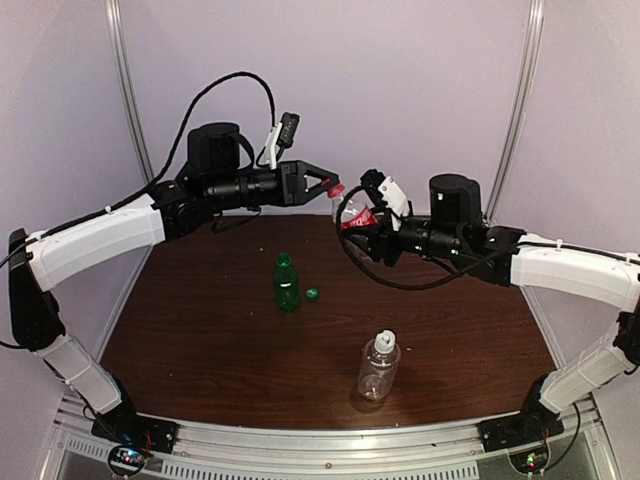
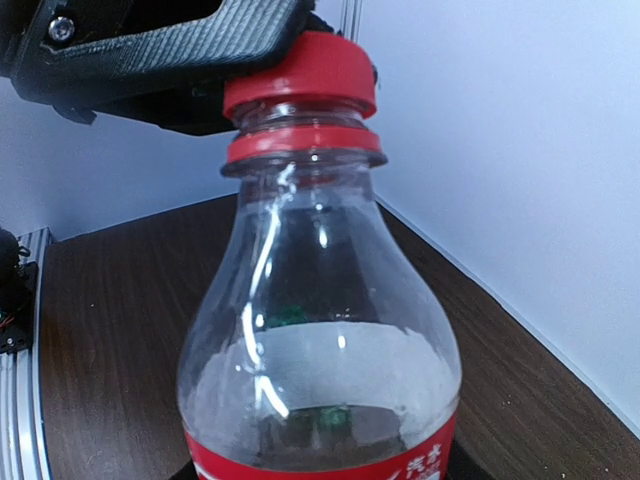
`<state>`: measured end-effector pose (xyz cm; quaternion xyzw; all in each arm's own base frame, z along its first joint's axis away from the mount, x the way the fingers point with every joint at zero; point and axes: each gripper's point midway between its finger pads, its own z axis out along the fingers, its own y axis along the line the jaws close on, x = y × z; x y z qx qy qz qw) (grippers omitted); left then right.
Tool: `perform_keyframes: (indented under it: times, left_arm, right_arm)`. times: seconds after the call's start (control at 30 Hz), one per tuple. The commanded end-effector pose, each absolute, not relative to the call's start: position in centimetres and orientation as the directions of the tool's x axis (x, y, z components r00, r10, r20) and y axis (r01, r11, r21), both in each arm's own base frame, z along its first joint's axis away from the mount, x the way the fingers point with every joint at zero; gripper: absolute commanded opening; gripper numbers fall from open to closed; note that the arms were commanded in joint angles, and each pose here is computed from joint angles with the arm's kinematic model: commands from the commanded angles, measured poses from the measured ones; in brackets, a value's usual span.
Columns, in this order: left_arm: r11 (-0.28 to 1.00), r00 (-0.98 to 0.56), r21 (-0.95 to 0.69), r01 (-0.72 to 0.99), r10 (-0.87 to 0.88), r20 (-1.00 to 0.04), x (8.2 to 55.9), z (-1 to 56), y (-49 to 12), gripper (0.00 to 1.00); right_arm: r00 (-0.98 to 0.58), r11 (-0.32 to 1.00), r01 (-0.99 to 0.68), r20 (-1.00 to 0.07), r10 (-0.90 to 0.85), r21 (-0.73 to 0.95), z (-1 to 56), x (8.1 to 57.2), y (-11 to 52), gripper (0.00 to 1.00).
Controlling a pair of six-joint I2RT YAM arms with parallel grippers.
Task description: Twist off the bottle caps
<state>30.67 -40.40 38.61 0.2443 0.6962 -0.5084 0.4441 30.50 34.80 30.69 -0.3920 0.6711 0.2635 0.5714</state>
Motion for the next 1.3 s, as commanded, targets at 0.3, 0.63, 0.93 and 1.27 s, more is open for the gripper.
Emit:
perform_keyframes:
  times: [0.3,0.63,0.93,1.27]
  left_arm:
    - [0.208,-0.332,-0.354,0.912,-0.134,-0.934,28.8,42.8,-39.0,0.64]
    - [-0.131,-0.126,-0.116,0.985,-0.068,-0.990,21.9,43.8,-38.6,0.85]
    - [-0.206,-0.065,-0.059,0.977,-0.022,-0.998,20.3,42.4,-38.3,0.73]
    - [-0.230,-0.068,-0.064,0.971,-0.008,-0.998,20.1,41.8,-38.3,0.50]
  right_arm:
    - [-0.016,0.369,-0.928,-0.986,-0.167,-0.047,33.2,26.9,35.3,0.44]
    - [-0.095,-0.006,-0.995,-0.987,-0.127,0.096,34.8,21.6,37.1,0.46]
    - [-0.209,-0.200,-0.952,-0.970,-0.126,0.231,35.1,19.6,38.0,0.46]
    - [-0.227,-0.223,-0.942,-0.966,-0.121,0.250,35.2,19.5,38.1,0.46]
